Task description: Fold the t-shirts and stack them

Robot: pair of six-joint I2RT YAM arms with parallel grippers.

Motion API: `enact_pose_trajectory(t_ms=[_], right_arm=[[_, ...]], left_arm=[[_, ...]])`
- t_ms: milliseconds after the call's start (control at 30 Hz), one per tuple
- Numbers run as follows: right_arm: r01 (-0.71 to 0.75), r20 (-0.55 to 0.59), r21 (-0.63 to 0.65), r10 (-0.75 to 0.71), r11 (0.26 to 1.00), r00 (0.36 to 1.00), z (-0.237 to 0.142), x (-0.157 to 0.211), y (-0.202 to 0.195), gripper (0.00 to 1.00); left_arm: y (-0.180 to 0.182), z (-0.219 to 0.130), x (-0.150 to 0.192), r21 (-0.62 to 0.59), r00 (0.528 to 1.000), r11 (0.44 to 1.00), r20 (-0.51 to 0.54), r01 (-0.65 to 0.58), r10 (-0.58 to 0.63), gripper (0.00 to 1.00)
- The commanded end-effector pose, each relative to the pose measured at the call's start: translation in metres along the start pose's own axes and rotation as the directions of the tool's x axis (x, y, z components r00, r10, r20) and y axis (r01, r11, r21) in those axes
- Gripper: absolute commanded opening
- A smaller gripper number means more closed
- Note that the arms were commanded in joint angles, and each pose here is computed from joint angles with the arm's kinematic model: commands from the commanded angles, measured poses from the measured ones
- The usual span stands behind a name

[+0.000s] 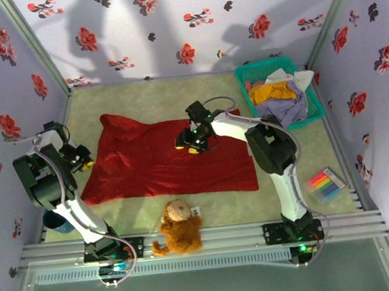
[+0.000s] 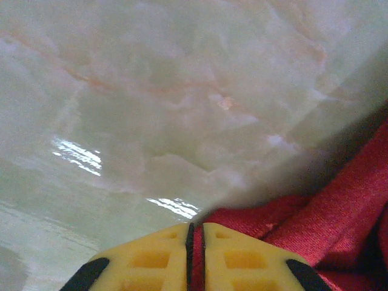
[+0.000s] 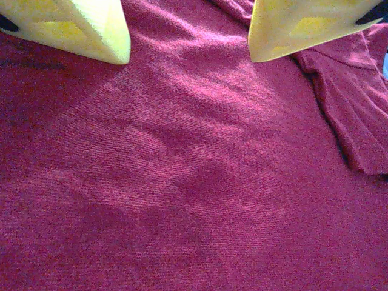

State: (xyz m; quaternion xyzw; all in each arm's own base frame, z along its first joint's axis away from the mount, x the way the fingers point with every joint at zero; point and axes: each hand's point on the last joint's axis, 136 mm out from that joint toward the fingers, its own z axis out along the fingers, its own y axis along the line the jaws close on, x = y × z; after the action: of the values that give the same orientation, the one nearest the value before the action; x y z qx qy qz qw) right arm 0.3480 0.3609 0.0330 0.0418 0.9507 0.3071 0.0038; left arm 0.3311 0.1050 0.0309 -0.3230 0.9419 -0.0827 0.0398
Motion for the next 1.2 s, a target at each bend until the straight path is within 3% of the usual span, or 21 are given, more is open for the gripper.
enact_pose_trajectory(t_ms=[0, 367, 433, 567, 700, 833, 1167], right_arm=[[-0.024, -0.012, 0.076, 0.025, 0.997, 1.0, 0.003, 0.005, -0.023, 0.56], [-0.025, -0.015, 0.072, 0.026, 0.997, 1.0, 0.003, 0.005, -0.022, 0.57], [-0.025, -0.015, 0.073, 0.027, 0.997, 1.0, 0.004, 0.005, -0.023, 0.57], [-0.026, -0.015, 0.072, 0.027, 0.997, 1.0, 0.003, 0.004, -0.022, 0.57], [-0.025, -0.012, 0.075, 0.026, 0.997, 1.0, 0.002, 0.004, -0.023, 0.57], [-0.023, -0.015, 0.078, 0.025, 0.997, 1.0, 0.001, 0.004, -0.024, 0.57], [-0.132, -0.019, 0.124, 0.135, 0.984, 0.991, 0.003, 0.006, -0.051, 0.57]], left_arm=[[-0.005, 0.007, 0.017, 0.041, 0.998, 0.999, -0.064, 0.0, 0.002, 0.16], [-0.011, 0.014, 0.026, 0.054, 0.997, 0.999, -0.072, -0.001, 0.005, 0.23], [-0.007, 0.016, 0.027, 0.029, 0.997, 1.0, -0.076, -0.007, 0.009, 0.29], [0.008, 0.025, 0.03, -0.051, 0.994, 0.999, -0.106, -0.02, 0.014, 0.3], [0.017, 0.034, 0.026, -0.098, 0.994, 0.994, -0.101, -0.037, 0.027, 0.23], [0.013, 0.029, 0.013, -0.1, 0.993, 0.993, -0.106, -0.068, 0.058, 0.01], [0.039, 0.003, -0.011, -0.113, 0.999, 0.993, -0.037, 0.031, -0.036, 0.0]])
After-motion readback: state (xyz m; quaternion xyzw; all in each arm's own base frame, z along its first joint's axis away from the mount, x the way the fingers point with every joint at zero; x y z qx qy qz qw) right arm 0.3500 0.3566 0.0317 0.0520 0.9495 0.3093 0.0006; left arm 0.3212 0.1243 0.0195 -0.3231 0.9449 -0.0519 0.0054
